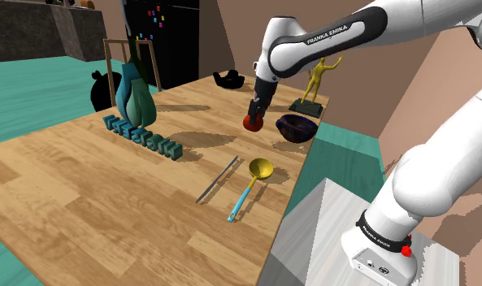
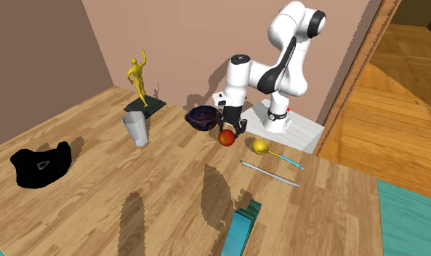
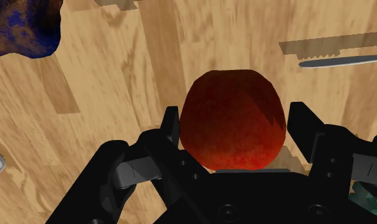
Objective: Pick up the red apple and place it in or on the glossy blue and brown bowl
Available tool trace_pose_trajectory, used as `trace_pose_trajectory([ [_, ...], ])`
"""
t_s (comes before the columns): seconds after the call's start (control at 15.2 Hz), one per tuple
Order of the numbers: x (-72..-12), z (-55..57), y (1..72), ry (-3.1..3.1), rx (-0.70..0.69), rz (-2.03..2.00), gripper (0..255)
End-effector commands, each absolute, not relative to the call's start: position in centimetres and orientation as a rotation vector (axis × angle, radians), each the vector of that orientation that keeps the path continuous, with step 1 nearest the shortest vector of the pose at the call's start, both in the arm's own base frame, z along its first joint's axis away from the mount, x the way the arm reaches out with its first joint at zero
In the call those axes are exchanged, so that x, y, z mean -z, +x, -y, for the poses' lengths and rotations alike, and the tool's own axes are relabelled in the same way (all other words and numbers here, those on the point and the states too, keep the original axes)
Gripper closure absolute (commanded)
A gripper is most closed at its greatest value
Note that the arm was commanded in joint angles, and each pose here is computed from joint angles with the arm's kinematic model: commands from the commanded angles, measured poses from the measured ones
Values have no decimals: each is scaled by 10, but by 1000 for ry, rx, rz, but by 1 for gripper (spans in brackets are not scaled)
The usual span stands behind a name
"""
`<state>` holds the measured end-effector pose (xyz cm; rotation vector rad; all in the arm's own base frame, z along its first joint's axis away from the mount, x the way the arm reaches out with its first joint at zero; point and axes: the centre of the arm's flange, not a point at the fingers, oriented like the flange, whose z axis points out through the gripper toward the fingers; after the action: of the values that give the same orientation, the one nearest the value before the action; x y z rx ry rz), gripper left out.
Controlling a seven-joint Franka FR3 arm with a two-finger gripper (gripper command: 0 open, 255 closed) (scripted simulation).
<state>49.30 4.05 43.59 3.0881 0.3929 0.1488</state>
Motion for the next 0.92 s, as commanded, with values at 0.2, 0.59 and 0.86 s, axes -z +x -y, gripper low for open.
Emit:
trace_pose_trajectory([
  [0.2,-462,-41,493,3088,-148,-393,255],
  [0.59,-494,-41,493,3088,-148,-393,255],
  [0.86,-508,-28,489,3088,-148,-393,255],
])
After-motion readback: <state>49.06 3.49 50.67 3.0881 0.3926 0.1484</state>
